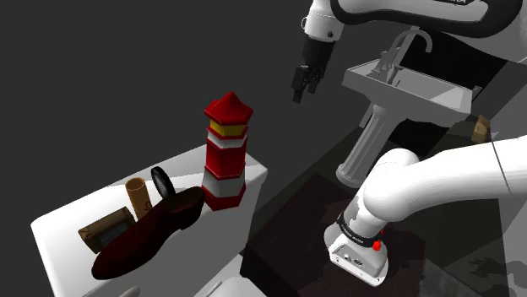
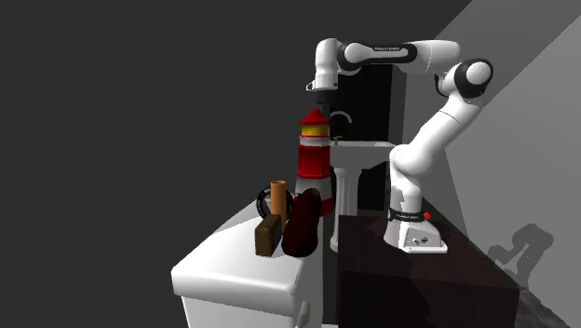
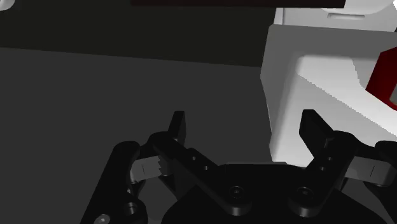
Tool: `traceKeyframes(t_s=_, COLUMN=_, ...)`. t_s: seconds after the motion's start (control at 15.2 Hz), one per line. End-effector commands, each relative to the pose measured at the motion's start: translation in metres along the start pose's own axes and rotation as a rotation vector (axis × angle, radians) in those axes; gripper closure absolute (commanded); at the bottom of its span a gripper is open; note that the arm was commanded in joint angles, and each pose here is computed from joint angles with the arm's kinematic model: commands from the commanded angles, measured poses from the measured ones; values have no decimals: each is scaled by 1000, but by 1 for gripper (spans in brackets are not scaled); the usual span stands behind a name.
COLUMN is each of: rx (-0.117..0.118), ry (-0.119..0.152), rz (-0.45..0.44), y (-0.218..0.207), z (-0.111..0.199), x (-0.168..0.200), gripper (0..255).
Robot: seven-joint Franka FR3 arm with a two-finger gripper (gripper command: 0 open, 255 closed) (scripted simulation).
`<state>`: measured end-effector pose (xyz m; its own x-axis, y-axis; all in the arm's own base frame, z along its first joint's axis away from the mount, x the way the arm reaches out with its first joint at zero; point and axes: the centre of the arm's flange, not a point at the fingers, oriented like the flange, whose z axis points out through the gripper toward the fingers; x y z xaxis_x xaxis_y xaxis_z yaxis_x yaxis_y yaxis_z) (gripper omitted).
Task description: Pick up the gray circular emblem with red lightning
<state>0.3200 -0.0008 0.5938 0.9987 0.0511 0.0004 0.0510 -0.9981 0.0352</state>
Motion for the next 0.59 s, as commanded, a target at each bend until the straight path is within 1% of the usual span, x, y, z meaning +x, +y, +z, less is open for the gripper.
traceKeyframes(t_s=0.0, rx=0, ry=0, rz=0, y=0, z=0, x=0, gripper=0)
traceKeyframes(t_s=0.53, rx=15, ry=-6, rz=23, y=-97, z=20, x=30, gripper=0)
